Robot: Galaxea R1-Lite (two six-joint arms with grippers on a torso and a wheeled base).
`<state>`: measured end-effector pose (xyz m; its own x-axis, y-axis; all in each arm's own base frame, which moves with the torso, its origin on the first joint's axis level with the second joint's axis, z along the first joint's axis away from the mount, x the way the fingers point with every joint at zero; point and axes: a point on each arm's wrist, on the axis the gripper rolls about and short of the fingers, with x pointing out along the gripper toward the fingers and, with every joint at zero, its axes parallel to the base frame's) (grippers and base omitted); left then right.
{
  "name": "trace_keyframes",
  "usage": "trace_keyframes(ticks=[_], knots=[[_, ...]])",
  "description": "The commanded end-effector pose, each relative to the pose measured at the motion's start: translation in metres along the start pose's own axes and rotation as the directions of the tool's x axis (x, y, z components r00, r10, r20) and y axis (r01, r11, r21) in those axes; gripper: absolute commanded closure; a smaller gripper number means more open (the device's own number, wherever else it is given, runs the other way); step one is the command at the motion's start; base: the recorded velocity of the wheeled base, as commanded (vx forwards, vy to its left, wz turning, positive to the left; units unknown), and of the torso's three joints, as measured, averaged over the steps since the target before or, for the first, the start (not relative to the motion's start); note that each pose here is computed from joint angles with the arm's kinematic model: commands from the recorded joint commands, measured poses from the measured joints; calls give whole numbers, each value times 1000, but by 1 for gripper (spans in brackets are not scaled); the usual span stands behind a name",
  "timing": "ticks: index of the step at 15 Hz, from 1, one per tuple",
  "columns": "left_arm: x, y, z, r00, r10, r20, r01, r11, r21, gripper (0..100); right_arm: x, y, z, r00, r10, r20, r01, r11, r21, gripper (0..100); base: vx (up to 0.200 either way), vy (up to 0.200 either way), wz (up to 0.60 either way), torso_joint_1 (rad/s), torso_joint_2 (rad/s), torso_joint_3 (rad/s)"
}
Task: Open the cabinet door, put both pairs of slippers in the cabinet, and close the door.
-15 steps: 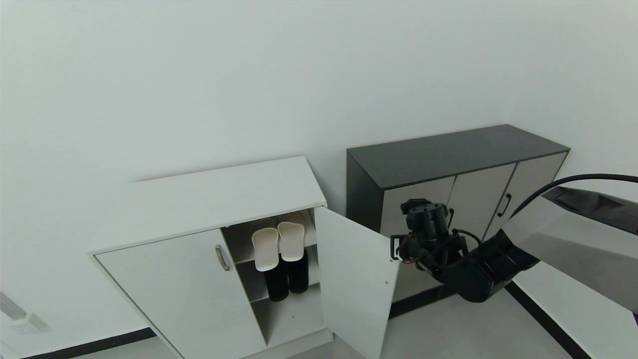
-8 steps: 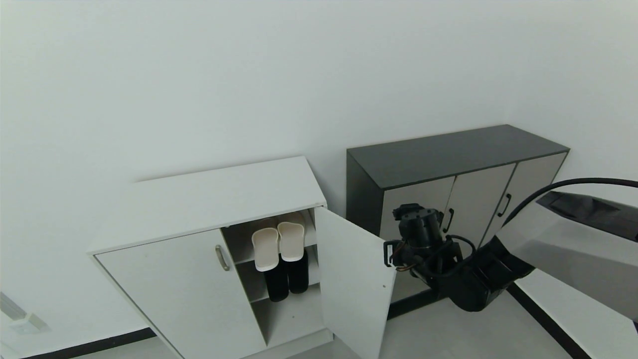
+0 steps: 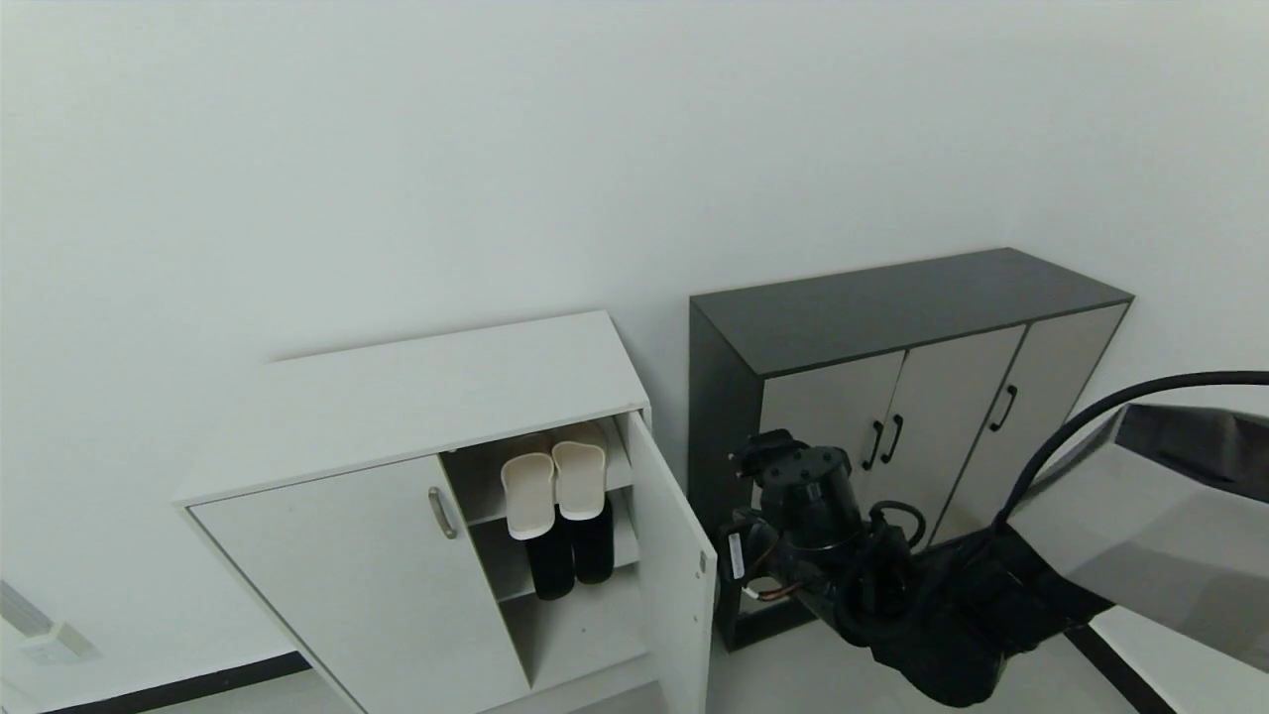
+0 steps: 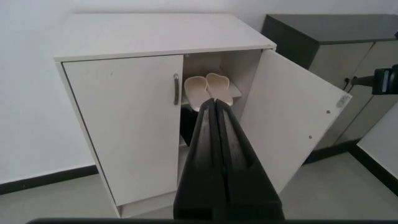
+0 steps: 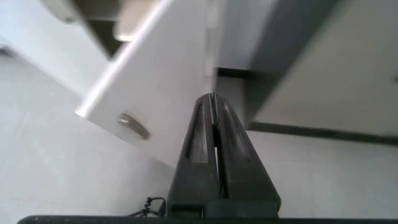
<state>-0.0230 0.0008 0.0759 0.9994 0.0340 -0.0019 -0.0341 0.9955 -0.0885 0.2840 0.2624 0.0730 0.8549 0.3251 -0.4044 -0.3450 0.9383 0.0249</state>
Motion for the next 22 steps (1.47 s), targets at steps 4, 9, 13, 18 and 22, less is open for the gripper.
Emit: trace_keyframes(ticks=[4,9,13,18,22], knots=[[0,0,0,1000,0,-1,0,1000,0,100,-26,4,10,998,42,41,-42,999,-20,100,0,0,0,0,0,0],[0,0,0,1000,1,0,-1,1000,0,100,-28,10,7,997,61,36,-60,998,-30,100,0,0,240,1,3,1],[0,0,0,1000,0,-1,0,1000,0,100,-29,11,3,997,75,22,-75,997,-35,100,0,0,600,4,6,1],[0,0,0,1000,1,-1,-1,1000,0,100,-30,10,1,992,114,51,-112,993,-40,100,0,0,240,-3,3,3],[0,0,0,1000,1,-1,-1,1000,0,100,-35,5,-5,989,135,62,-131,989,-65,100,0,0,0,0,0,0]])
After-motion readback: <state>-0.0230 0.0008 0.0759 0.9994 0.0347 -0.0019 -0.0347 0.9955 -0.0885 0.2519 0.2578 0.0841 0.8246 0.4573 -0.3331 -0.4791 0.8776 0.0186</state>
